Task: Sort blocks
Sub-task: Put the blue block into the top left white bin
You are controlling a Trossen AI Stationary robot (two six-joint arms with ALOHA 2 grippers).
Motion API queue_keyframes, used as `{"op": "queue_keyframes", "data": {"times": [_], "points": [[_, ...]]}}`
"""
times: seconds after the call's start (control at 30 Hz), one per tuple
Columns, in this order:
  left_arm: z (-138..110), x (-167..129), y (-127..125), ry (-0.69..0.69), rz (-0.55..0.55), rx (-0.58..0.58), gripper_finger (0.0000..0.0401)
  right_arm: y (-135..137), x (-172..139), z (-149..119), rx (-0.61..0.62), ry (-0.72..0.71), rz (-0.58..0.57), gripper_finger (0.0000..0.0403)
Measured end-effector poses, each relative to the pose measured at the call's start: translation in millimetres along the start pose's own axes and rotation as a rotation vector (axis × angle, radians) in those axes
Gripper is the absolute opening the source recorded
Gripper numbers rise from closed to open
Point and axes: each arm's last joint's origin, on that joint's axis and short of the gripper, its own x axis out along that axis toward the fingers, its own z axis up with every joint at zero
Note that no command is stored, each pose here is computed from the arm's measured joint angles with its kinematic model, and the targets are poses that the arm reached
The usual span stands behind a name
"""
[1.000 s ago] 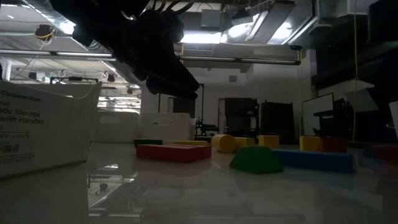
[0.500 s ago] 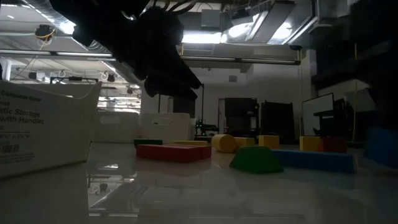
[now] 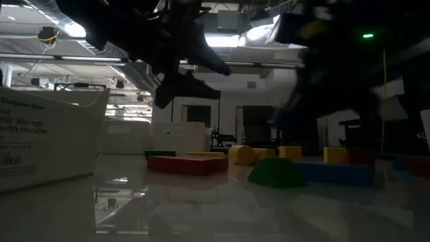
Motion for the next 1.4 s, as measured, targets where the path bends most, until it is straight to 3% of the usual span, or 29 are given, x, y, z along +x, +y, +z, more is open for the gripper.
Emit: {"op": "queue_keyframes", "data": {"times": [0.3,0.43,0.93,1.07,1.23,1.4], "points": [[5.9,0.8,4.1,-0.025,0.003,-0.036,0.0210,-16.1,20.5,34.2,-0.025,-0.164,-0.010,0.0151],[5.8,0.8,4.2,-0.024,0.004,-0.029,0.0210,-20.8,24.2,46.3,-0.037,-0.236,-0.014,0.0141],[5.7,0.8,4.1,-0.023,0.004,-0.030,0.0208,-24.9,23.8,62.1,-0.055,-0.350,-0.024,0.0141],[5.8,0.8,4.0,-0.024,0.003,-0.029,0.0183,-25.0,23.9,62.0,-0.056,-0.349,-0.024,0.0137],[5.6,0.8,4.3,-0.022,0.006,-0.005,0.0125,-25.0,24.0,61.6,-0.059,-0.346,-0.028,0.0163],[5.4,0.8,4.4,-0.020,0.007,0.001,0.0119,-24.7,23.8,62.2,-0.052,-0.352,-0.017,0.0178]]}}
